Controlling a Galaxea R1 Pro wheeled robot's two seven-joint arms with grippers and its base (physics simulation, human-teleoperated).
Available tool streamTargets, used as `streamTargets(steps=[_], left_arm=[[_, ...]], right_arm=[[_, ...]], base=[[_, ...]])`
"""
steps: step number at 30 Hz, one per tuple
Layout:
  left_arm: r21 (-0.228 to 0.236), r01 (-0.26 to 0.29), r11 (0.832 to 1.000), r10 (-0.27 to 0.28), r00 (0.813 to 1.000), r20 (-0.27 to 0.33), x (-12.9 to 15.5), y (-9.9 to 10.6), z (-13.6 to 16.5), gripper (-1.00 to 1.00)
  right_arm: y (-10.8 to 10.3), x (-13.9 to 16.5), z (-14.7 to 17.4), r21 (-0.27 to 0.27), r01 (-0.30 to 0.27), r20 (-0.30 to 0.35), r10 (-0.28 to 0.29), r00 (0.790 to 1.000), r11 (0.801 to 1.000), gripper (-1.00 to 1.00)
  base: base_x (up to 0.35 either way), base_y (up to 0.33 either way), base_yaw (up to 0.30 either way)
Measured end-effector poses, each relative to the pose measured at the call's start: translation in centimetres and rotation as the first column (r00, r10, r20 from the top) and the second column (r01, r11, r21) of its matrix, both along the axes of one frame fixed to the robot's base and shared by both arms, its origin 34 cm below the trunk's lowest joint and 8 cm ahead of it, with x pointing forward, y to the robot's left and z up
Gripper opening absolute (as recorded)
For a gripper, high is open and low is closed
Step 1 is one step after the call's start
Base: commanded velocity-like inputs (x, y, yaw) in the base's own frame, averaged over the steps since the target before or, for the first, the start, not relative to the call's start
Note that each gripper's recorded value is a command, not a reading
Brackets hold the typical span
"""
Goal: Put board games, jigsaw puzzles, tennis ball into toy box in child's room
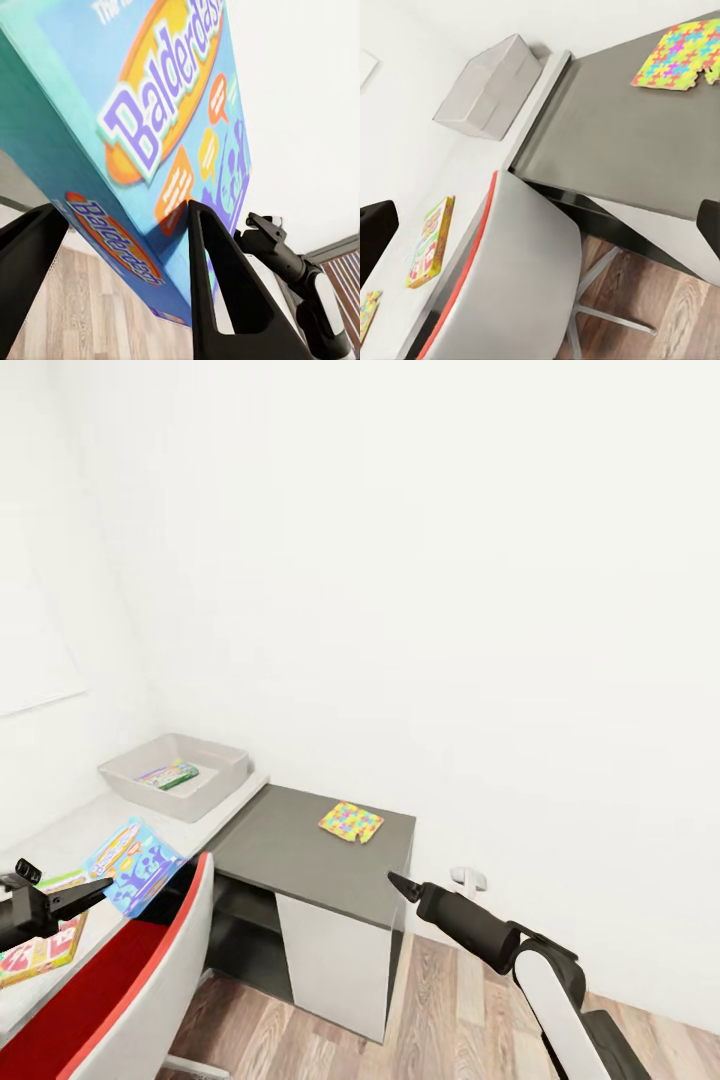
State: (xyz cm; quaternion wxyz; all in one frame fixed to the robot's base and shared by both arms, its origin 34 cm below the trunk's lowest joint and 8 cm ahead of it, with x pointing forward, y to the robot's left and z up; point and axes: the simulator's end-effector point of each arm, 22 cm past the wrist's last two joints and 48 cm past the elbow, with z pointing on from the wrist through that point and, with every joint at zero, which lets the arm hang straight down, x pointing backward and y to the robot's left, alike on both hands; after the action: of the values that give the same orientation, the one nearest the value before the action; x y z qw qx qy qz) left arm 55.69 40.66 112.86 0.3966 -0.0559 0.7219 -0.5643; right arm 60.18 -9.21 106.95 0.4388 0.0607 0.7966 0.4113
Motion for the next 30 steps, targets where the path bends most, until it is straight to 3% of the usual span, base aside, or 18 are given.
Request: streamTargets(steps=[12,30], left_arm=[[-0.001,-0.001,1.0,0.001,1.0,0.003,0.0,0.0,0.1,-1.0],[0.0,-0.002,1.0,0.002,1.0,-0.006,0.1,0.1,-0.3,-1.0]], right_arm=[[0.5,-0.1,0.1,0.005,-0.005,-0.001,0.005,1.0,1.0,1.0],[0.2,0.1,-1.1,-0.024,0.02,-0.034,-0.021,0.999,1.0,1.0]], base=[[0.203,0.0,0.032],[0.152,0.0,0.245]])
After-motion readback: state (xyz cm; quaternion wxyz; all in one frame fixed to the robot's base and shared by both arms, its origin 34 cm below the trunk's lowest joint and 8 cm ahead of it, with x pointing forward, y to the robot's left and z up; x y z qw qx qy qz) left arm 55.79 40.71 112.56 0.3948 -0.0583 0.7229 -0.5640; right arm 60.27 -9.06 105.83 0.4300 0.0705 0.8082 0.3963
